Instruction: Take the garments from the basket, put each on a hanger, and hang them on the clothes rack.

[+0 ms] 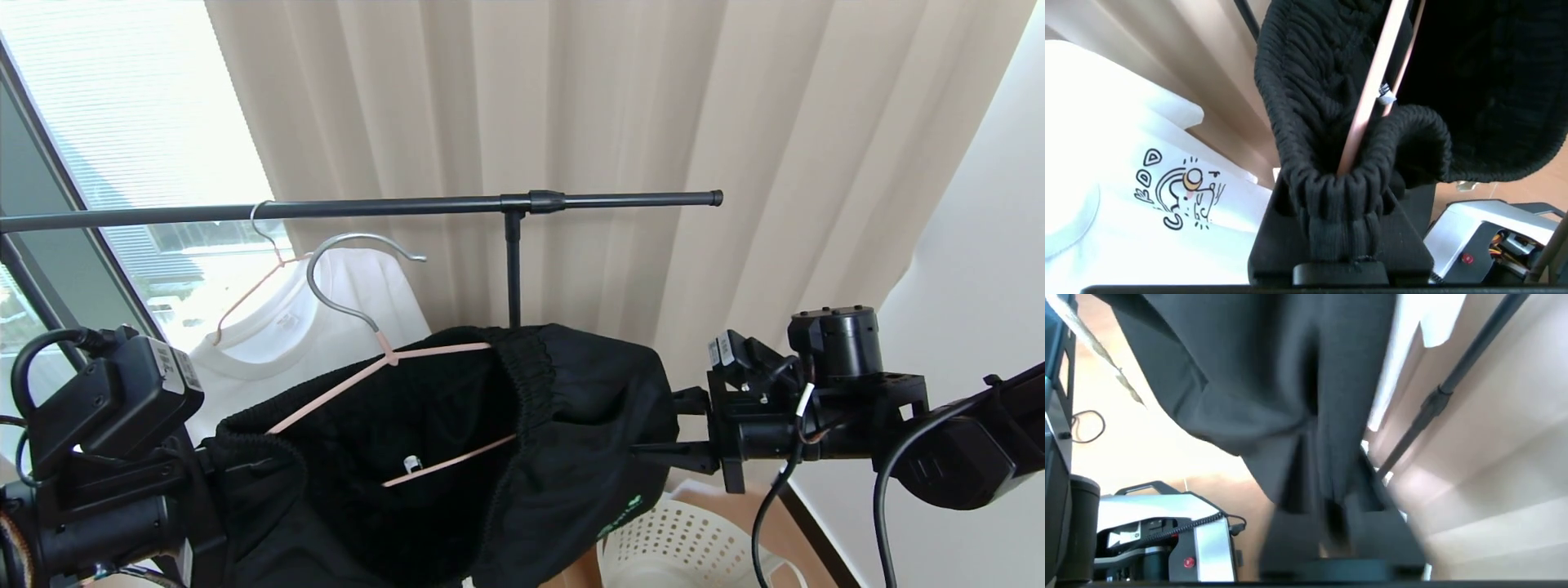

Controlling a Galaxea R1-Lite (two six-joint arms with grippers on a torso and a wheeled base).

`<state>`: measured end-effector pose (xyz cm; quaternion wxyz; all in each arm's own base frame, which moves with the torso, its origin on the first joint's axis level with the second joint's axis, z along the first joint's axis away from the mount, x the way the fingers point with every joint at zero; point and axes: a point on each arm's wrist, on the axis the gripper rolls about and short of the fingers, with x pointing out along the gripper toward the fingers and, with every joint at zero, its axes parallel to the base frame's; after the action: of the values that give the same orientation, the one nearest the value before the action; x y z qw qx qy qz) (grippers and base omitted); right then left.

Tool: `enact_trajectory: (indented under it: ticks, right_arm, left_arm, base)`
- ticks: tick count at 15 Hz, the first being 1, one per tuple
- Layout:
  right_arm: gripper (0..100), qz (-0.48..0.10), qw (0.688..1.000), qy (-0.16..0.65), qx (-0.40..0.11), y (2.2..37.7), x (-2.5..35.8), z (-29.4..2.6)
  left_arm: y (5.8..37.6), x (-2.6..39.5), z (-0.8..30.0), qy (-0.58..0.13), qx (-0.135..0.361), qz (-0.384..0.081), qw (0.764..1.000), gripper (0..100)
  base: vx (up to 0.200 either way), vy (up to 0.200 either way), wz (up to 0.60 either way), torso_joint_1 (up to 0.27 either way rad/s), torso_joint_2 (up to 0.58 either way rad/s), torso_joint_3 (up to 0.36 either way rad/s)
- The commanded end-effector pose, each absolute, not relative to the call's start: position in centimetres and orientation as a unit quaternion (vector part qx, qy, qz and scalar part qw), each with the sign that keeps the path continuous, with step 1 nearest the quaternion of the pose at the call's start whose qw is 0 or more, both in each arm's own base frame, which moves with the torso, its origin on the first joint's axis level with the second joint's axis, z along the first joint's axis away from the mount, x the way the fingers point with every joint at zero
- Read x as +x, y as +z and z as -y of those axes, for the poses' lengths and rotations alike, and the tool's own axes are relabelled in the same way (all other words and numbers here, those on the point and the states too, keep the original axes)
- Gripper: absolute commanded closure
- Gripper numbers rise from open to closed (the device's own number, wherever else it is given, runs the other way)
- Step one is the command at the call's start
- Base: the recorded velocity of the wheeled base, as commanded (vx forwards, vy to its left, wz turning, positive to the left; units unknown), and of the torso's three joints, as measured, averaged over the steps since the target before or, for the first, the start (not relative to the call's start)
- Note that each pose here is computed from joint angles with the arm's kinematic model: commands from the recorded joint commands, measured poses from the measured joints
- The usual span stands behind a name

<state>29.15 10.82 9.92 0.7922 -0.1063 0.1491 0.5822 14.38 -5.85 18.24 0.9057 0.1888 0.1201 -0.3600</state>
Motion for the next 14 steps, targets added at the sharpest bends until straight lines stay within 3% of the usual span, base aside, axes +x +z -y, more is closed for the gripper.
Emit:
enact_trajectory:
  ticks: [1, 8, 14]
  right_arm:
    - [100, -0.147, 0.794, 0.58, -0.107, 10.1, 29.2, -10.7]
    - [100, -0.14, 0.815, 0.551, -0.109, 10.7, 30.1, -9.0]
    - [100, -0.14, 0.818, 0.546, -0.109, 10.7, 30.3, -8.8]
  left_arm:
    - [18.3, 14.4, 5.8, -0.358, 0.184, -0.12, 0.908, 100]
    - [18.7, 14.0, 5.3, -0.339, 0.147, -0.124, 0.921, 100]
    - [18.8, 14.1, 4.8, -0.325, 0.143, -0.125, 0.927, 100]
  base:
    - [0.0, 0.0, 0.0, 0.0, 0.0, 0.0]
    - [0.0, 0.0, 0.0, 0.0, 0.0, 0.0]
    - [0.0, 0.0, 0.0, 0.0, 0.0, 0.0]
